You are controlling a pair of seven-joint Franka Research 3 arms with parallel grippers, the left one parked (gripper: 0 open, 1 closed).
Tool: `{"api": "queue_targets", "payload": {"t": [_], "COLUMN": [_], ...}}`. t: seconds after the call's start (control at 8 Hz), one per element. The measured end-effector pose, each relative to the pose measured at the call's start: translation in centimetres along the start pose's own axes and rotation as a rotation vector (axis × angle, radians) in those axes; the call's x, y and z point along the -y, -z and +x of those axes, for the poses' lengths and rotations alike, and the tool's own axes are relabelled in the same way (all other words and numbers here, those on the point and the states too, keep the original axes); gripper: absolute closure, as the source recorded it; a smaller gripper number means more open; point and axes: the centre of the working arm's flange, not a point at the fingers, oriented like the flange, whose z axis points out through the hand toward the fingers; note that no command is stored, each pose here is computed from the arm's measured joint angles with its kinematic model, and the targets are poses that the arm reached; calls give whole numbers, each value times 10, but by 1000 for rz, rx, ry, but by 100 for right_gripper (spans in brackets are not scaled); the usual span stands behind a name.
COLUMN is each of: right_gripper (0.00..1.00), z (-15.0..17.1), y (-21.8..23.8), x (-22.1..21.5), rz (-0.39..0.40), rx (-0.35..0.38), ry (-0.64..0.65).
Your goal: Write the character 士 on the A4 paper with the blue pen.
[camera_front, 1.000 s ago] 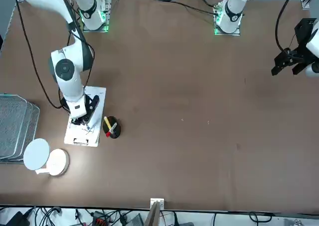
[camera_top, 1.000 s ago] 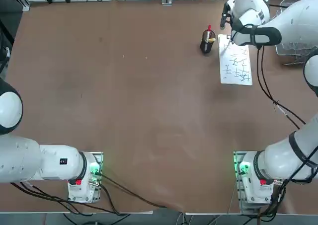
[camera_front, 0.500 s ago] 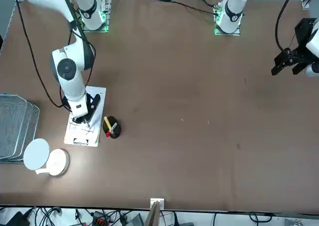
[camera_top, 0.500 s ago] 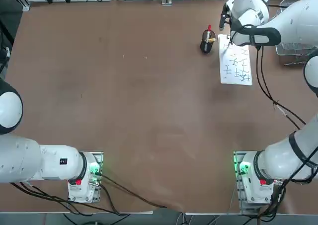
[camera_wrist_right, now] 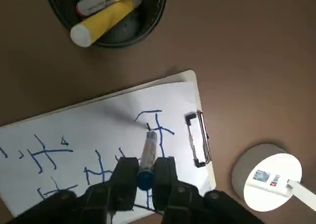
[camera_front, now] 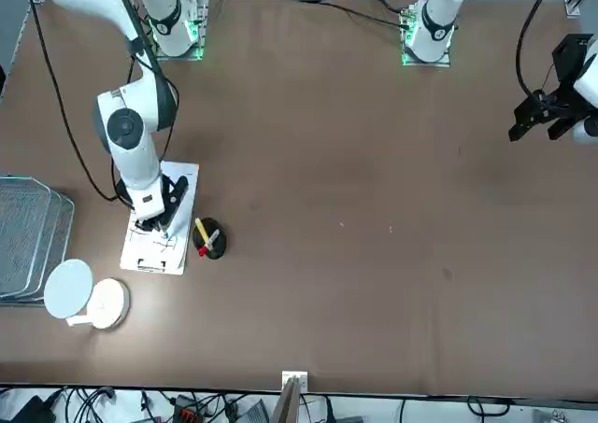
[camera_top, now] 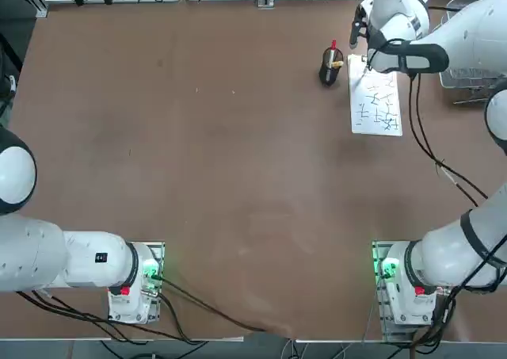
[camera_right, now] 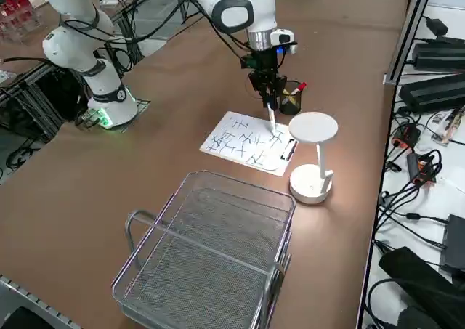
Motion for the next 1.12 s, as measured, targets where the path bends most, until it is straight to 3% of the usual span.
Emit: {"api": "queue_targets", "payload": {"t": [0.5,0.75,1.12], "right_gripper": [81,81,81], "z": [-7,-15,-14], "y": [47,89,135], "x": [-29,-48,-60], "rz": [-57,-38,-29], "rx": [-9,-56,-70], "ry": [-20,-162,-456]}}
